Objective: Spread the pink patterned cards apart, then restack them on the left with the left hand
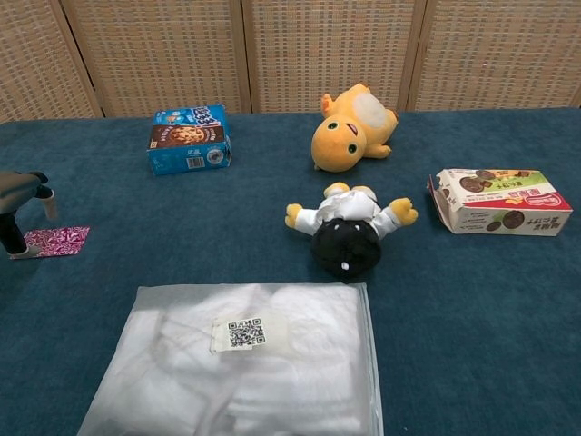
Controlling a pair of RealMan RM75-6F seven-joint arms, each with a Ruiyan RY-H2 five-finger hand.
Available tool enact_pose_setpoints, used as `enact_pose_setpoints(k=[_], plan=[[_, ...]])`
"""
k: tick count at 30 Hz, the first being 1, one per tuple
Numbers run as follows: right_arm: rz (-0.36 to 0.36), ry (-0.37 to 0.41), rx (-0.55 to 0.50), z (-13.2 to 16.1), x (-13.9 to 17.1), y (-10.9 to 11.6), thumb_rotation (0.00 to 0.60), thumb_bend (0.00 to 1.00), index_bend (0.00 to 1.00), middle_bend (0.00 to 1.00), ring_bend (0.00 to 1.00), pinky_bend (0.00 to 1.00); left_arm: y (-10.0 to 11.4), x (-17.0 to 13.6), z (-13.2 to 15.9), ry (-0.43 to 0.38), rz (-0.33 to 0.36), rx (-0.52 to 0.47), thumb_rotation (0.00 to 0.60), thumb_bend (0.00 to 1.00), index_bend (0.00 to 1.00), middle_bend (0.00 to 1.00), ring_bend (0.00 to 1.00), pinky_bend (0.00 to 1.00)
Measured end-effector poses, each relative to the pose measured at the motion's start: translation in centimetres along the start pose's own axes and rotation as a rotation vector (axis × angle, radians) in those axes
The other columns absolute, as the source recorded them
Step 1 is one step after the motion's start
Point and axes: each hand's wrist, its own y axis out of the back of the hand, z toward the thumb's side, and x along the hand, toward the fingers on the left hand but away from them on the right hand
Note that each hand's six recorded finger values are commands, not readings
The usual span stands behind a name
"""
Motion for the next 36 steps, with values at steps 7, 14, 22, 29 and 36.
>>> enact_pose_setpoints(k=[7,14,22,29,36], plan=[[0.000,0.000,0.000,0.0,0.0,0.0,0.600,0.10,0.04,0.00,0.00,0.00,0.1,0.0,-0.1,0.001,0.005,-0.004,0.600,0.32,0.28,0.00,0.00,0.00],[-0.002,-0.001,-0.004,-0.1,0.0,0.1,0.600,0.10,0.04,0.00,0.00,0.00,0.8,-0.6,-0.2,-0.014,0.016,-0.068,0.600,0.32,0.28,0.00,0.00,0.00],[-0.008,0.001,0.001,0.0,0.1,0.4,0.600,0.10,0.04,0.00,0.00,0.00,2.8,-3.6,-1.0,-0.099,0.069,-0.206,0.600,0.29,0.27,0.00,0.00,0.00],[-0.013,-0.007,0.006,-0.2,0.1,0.5,0.600,0.10,0.04,0.00,0.00,0.00,4.1,-6.8,-2.0,-0.171,0.159,-0.256,0.600,0.27,0.23,0.00,0.00,0.00],[-0.022,-0.006,0.029,-0.1,0.1,0.6,0.600,0.11,0.04,0.00,0.00,0.00,4.3,-10.2,-3.5,-0.218,0.235,-0.276,0.600,0.27,0.12,0.00,0.00,0.00]])
